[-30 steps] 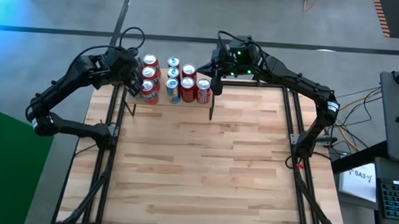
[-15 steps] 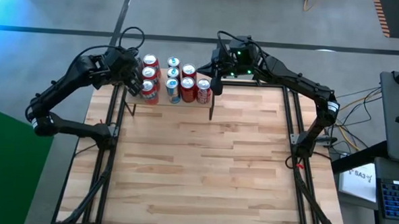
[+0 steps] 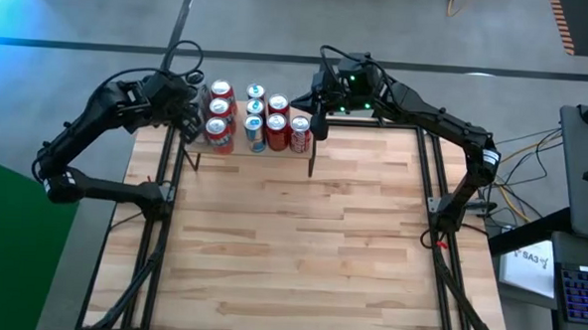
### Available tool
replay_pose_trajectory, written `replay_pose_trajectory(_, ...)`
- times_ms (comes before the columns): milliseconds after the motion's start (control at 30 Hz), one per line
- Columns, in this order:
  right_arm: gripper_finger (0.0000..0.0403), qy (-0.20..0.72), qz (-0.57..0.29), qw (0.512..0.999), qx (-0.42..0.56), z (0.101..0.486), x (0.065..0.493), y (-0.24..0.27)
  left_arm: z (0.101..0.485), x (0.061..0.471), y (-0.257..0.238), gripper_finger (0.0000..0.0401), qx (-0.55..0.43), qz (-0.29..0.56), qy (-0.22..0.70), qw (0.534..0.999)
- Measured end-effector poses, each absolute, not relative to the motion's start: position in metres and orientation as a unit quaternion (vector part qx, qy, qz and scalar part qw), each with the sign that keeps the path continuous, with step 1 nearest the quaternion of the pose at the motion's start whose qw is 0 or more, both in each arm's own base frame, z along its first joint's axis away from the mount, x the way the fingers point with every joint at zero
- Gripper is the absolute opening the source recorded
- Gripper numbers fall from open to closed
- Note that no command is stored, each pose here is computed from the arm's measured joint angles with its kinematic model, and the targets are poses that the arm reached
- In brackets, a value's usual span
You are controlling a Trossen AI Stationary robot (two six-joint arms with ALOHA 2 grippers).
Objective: Place canned beverage on shelf
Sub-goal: Adjust the white pink soda can on the shelf
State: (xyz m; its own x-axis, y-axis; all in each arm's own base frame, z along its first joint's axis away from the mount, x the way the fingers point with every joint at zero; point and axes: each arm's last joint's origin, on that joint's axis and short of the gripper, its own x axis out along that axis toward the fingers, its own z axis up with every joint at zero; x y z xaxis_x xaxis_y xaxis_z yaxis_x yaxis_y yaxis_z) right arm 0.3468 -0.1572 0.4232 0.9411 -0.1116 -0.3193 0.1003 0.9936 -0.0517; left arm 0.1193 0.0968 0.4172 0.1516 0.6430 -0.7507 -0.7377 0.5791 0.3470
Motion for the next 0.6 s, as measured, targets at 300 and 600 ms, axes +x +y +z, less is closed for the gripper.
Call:
replay_pose_trajectory(300,0.0009,0.163,-0.054,0.985,-0.017,0.4232,0.3468,-0.1572,0.4163,0.1190,0.0965,0.0000,-0.054,0.456,0.469,0.754)
replay_pose_trajectory(600,0.0009,0.163,-0.054,0.985,-0.017,0.4232,0.3469,-0.1571,0.4142,0.1165,0.0948,0.0000,-0.068,0.460,0.479,0.745)
